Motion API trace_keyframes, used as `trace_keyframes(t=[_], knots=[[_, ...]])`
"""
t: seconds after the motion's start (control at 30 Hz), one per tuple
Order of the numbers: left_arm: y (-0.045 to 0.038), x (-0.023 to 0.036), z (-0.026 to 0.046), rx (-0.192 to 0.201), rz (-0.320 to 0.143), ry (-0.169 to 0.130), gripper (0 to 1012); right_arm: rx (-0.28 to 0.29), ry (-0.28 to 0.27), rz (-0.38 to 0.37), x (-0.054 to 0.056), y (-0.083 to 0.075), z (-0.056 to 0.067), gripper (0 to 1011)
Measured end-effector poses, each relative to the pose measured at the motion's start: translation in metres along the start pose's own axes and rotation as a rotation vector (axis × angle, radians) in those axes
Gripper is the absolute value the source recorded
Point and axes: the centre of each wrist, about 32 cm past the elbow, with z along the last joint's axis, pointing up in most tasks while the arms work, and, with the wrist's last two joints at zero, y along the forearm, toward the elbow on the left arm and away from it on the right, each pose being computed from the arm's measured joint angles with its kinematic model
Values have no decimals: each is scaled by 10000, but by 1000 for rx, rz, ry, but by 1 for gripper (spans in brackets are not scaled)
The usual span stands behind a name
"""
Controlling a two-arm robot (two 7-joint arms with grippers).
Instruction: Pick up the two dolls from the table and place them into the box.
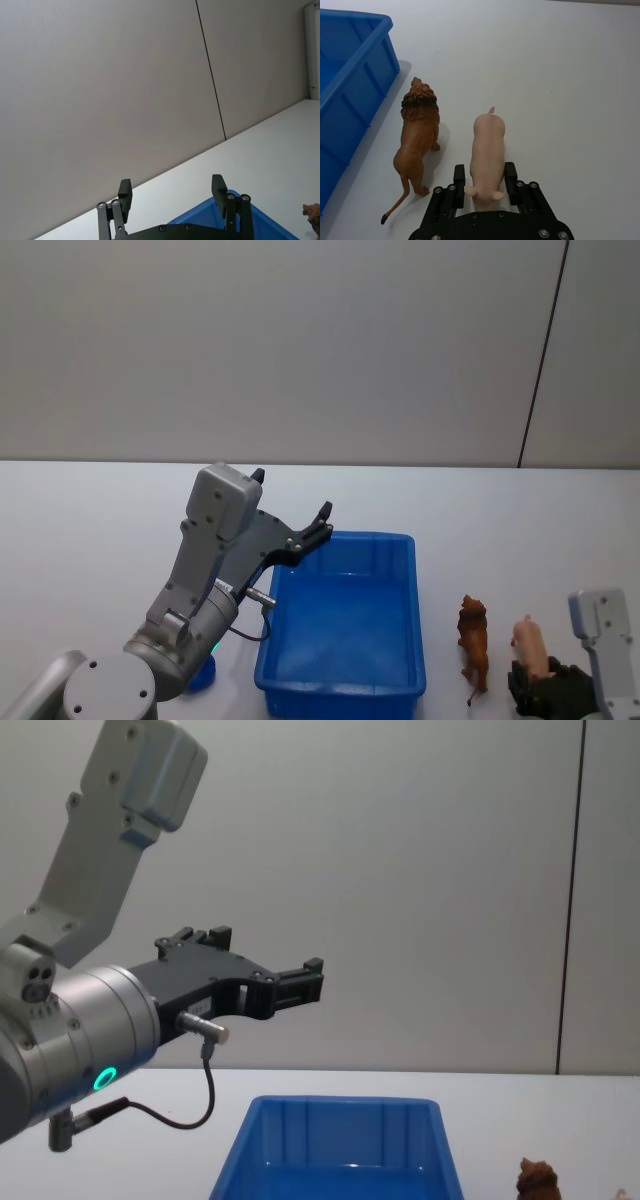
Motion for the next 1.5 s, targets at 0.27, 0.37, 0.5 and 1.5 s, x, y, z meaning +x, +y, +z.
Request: trace_keyframes(t=[0.27,0.37,0.5,1.5], knots=[[0,0,0,0,0,0,1002,7,1,-1,-5,-17,-17,363],[0,0,0,0,0,0,1002,22,-3,-3,-9,-35,-11,363],[0,0,0,0,0,0,1002,52,-14,-10,-11,-64,4,363],[0,0,0,0,0,0,1002,341,-84,195,-4,-197,333,363]])
